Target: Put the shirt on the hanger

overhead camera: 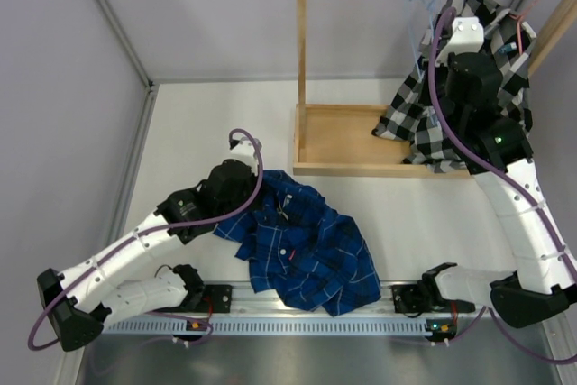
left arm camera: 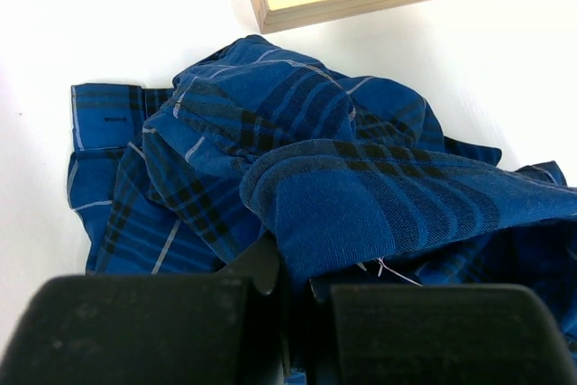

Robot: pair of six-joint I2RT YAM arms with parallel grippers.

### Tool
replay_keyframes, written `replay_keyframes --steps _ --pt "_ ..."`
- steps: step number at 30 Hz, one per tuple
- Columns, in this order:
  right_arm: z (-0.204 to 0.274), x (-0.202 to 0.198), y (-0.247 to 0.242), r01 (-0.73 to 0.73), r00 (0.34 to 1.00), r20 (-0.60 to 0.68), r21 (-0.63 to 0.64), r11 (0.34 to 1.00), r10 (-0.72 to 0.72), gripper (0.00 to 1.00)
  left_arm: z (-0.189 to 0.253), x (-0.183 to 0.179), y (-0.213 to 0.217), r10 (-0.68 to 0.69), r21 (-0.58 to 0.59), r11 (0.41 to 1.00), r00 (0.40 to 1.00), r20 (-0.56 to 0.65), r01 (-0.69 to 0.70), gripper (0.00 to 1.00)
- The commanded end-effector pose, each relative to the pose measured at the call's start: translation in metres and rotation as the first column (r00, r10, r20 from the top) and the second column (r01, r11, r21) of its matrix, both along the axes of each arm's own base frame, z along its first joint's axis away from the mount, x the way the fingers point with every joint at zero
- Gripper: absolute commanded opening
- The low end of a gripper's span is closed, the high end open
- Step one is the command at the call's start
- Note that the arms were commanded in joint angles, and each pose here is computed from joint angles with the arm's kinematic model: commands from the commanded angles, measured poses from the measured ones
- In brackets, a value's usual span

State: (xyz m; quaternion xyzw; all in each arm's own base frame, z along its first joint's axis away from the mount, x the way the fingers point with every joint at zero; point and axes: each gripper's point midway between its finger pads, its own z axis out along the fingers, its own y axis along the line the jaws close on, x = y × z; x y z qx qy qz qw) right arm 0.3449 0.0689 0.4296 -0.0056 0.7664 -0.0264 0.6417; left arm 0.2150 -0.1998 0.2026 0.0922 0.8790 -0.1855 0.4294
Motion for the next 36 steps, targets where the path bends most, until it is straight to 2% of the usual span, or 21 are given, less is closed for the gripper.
replay_keyframes --steps 1,16,21,26,32,35,36 --pt "0.044 0.001 0.007 -0.074 0.99 0.126 0.034 0.997 0.069 0.0 0.01 0.005 -0.006 0.016 -0.05 0.999 1.0 0.019 -0.015 0.0" --pt "0.082 -0.018 0.013 -0.188 0.947 0.268 0.006 0.982 0.18 0.0 0.009 0.011 -0.014 0.04 -0.094 0.995 0.999 0.007 -0.04 0.0" --pt "0.082 -0.031 0.014 -0.221 0.94 0.27 0.012 0.975 0.209 0.0 0.008 0.015 -0.015 0.069 -0.102 0.992 0.998 -0.001 -0.069 0.0" --pt "0.053 -0.059 0.014 -0.264 0.945 0.207 0.038 0.964 0.251 0.0 0.014 0.031 -0.014 0.16 -0.108 0.982 0.987 0.009 -0.158 0.0" --pt "0.001 -0.112 0.034 -0.44 0.896 0.119 0.113 0.891 0.428 0.0 0.01 0.054 -0.019 0.212 -0.129 0.968 0.976 -0.042 -0.216 0.0" --pt "-0.026 -0.156 0.05 -0.581 0.814 0.076 0.13 0.804 0.576 0.0 0.007 0.07 -0.02 0.218 -0.155 0.962 0.974 -0.061 -0.225 0.0" --pt "-0.041 -0.171 0.065 -0.668 0.741 0.046 0.151 0.729 0.669 0.0 0.002 0.073 -0.024 0.199 -0.159 0.965 0.976 -0.085 -0.21 0.0"
